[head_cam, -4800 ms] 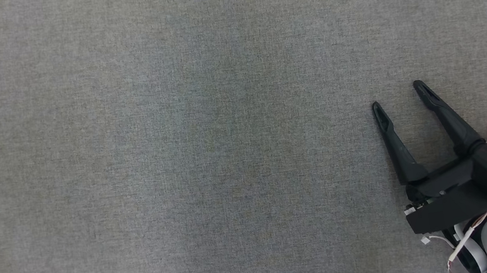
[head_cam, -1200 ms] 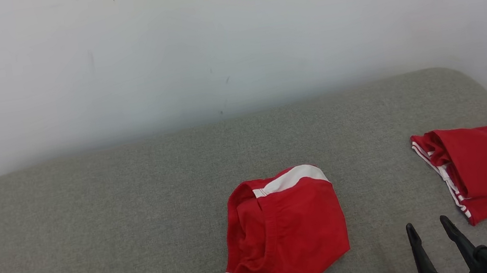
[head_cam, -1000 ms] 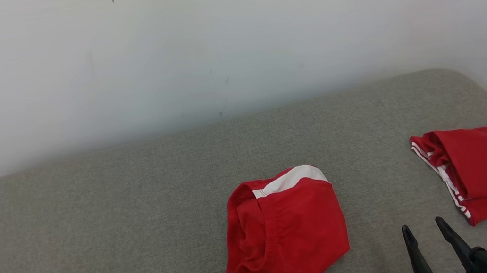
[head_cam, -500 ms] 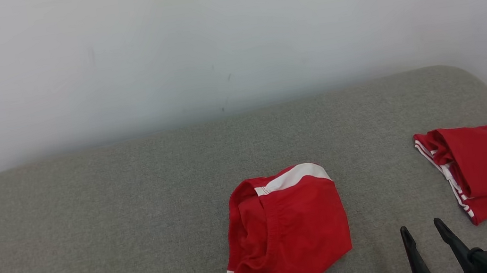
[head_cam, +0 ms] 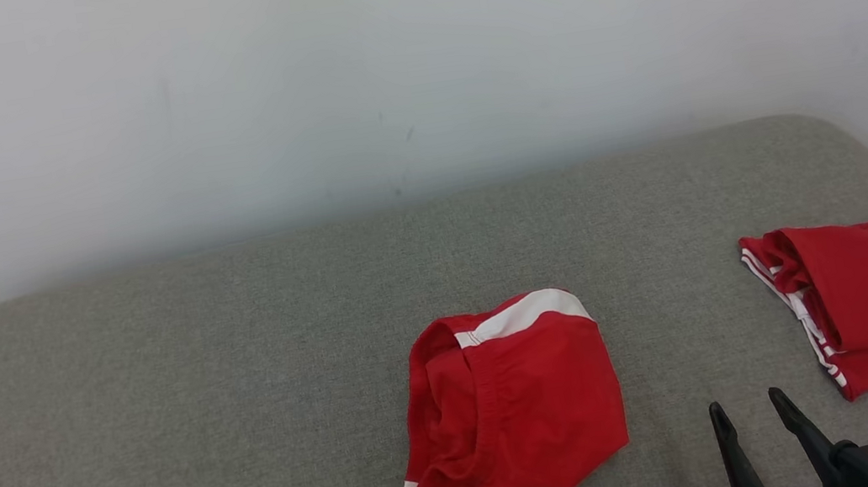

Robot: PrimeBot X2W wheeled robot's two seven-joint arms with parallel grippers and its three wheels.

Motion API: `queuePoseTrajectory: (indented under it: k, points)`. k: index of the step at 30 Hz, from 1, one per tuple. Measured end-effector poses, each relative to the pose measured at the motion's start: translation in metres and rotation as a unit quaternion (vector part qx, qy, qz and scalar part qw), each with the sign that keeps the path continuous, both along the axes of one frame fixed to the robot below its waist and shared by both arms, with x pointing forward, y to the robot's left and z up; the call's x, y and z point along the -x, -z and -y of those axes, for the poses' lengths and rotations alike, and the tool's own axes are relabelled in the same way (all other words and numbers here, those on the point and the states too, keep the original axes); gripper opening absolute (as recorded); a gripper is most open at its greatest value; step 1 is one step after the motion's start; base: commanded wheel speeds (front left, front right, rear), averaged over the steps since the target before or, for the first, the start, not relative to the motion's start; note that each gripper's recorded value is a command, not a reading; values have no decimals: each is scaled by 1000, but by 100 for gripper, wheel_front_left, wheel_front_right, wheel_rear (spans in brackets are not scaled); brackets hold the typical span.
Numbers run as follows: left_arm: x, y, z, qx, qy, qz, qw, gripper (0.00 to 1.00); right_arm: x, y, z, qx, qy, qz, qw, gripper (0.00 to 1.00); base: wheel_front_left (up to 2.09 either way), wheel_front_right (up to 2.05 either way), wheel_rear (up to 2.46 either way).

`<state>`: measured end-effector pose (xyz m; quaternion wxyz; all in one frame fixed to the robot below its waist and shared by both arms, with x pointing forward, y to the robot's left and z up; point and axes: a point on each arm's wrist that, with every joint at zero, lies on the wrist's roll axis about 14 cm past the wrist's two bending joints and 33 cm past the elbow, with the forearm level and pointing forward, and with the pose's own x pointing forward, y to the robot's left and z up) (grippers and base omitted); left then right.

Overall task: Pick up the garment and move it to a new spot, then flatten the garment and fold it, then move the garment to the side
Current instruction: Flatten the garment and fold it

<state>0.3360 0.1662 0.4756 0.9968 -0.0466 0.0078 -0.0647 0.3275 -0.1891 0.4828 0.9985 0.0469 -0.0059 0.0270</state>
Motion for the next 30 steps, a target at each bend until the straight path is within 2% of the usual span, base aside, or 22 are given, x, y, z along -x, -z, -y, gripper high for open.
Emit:
queuePoseTrajectory:
  k: [6, 14, 22, 30]
  points:
    - [-19, -11, 27, 5, 45, 13, 999, 100, 2, -1, 2, -1, 4, 1, 1000, 100, 0, 0, 0]
    - [-59, -37, 94, 20, 145, 13, 989, 100, 9, 0, 16, 0, 26, -1, 1000, 100, 0, 0, 0]
    - [-69, -29, 172, 52, 245, -67, 966, 100, 20, 0, 37, 2, 62, -2, 998, 100, 0, 0, 0]
    - [-71, -5, 209, 53, 290, -133, 946, 100, 35, 3, 59, 1, 103, -6, 995, 100, 0, 0, 0]
